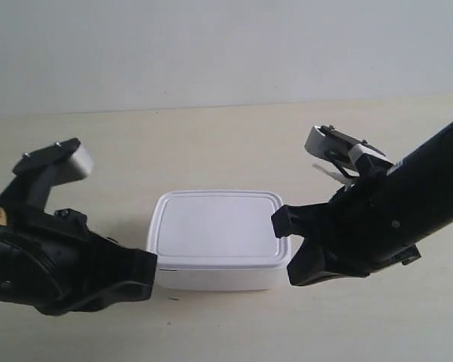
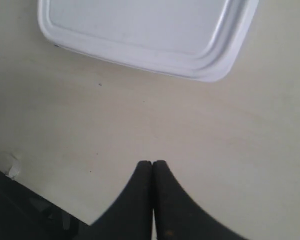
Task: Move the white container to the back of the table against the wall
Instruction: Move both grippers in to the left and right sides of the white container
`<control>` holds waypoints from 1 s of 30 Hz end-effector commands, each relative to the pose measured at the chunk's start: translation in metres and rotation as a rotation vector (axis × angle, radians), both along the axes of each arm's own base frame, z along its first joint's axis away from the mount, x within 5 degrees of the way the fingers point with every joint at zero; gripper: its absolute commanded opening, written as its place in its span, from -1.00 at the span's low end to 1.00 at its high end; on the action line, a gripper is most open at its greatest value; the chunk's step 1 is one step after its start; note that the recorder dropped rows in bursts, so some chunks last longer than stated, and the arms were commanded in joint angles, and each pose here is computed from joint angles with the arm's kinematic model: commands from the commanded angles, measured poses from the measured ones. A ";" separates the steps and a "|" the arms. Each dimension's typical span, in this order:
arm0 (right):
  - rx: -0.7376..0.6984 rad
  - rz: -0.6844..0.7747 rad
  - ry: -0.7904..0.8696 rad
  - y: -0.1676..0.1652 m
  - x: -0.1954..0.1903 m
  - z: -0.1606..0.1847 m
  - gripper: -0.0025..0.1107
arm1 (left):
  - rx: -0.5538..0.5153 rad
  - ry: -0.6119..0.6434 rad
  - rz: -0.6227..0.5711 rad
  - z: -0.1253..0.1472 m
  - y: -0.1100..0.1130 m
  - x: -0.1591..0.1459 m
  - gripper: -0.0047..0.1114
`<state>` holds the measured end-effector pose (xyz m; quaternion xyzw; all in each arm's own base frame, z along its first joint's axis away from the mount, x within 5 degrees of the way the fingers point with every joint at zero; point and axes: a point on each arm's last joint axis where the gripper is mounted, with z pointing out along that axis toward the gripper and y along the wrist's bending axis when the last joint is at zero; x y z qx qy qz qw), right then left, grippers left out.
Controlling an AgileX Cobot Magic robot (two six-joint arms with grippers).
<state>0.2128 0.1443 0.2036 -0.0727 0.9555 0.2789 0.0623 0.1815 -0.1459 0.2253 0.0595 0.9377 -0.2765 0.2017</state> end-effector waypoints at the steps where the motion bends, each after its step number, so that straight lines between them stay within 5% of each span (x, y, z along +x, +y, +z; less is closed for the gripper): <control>1: -0.010 -0.014 0.011 0.000 -0.002 -0.013 -0.96 | 0.037 0.044 0.001 -0.023 -0.012 0.006 -0.92; 11: 0.003 -0.013 0.051 0.008 0.011 -0.045 -0.96 | 0.120 0.092 0.010 -0.066 -0.031 0.017 -0.92; 17: -0.006 -0.019 0.015 0.011 0.021 -0.065 -0.96 | 0.162 -0.035 0.024 -0.077 -0.032 0.032 -0.92; 30: -0.024 -0.077 -0.076 0.011 0.037 -0.077 -0.96 | 0.239 -0.107 -0.027 -0.103 -0.050 0.064 -0.92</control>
